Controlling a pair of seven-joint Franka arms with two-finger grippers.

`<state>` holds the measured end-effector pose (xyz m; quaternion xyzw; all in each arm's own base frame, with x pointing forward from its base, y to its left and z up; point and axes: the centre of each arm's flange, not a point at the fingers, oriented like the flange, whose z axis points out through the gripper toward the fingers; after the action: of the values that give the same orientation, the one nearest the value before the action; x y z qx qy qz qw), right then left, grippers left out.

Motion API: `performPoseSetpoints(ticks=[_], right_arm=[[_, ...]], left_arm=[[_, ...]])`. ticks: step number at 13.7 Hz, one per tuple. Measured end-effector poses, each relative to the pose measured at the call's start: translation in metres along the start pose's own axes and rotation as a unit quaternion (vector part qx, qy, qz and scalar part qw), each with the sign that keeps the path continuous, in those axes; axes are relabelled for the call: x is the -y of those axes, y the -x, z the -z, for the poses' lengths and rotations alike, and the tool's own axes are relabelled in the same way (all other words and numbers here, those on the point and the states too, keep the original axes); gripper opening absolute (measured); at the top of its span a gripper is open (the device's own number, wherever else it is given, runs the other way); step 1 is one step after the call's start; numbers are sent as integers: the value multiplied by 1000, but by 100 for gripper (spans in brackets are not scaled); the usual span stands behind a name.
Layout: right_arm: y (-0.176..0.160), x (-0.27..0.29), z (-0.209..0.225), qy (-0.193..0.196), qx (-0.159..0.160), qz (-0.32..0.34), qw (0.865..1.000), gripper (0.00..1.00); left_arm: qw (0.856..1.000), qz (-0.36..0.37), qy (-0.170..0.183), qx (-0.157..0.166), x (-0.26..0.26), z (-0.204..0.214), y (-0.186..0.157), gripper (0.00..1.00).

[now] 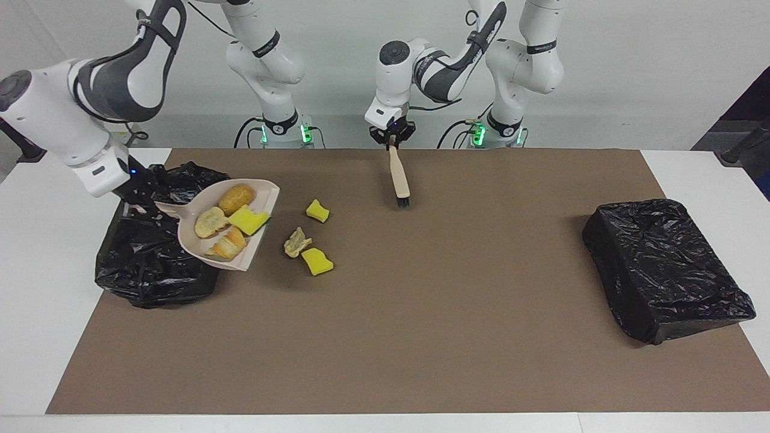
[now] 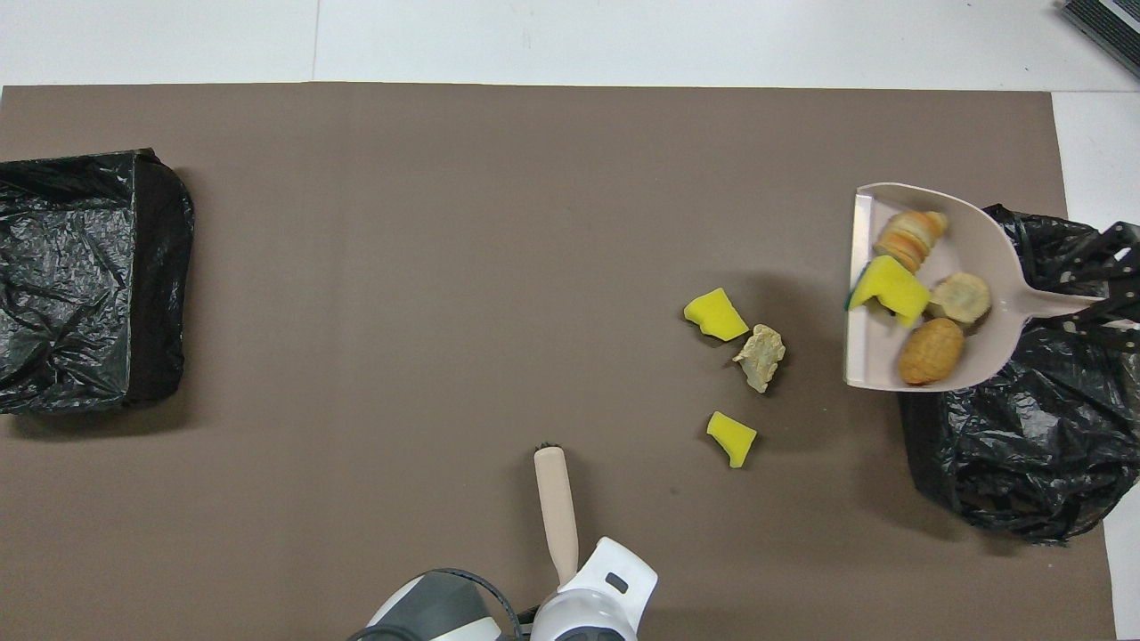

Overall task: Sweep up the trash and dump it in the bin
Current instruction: 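Tip the dustpan over the black bag with the right gripper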

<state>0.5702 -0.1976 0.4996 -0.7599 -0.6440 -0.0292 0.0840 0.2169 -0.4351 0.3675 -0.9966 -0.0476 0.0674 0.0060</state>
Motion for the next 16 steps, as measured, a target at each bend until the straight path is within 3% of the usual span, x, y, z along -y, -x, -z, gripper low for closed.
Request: performPoseSetpoints(ticks=[3, 5, 6, 8, 10, 11, 13, 16], right_arm=[[74, 3, 26, 11, 62, 28, 998, 33], [101, -1, 35, 23, 146, 47, 988, 33], [107, -7, 38, 32, 197, 61, 978, 33], [109, -13, 36, 25, 265, 85, 960, 33], [96, -18, 29, 18, 299, 86, 950, 33], [84, -22, 26, 16, 315, 87, 945, 33], [60, -28, 23, 14, 346, 92, 933, 33], [43, -21, 24, 16, 363, 90, 927, 33]], left_arm=[[1000, 5, 6, -5, 6, -10, -2, 26], [1000, 6, 7, -7, 9, -16, -2, 26], [1000, 6, 5, -6, 11, -19, -2, 26], [1000, 1, 3, -6, 13, -22, -2, 26], [1000, -12, 3, -6, 13, -22, -2, 27], [1000, -17, 3, -6, 13, -22, -3, 33], [1000, -8, 6, -5, 17, -18, -15, 57], [1000, 16, 6, 3, 30, 13, -57, 93]])
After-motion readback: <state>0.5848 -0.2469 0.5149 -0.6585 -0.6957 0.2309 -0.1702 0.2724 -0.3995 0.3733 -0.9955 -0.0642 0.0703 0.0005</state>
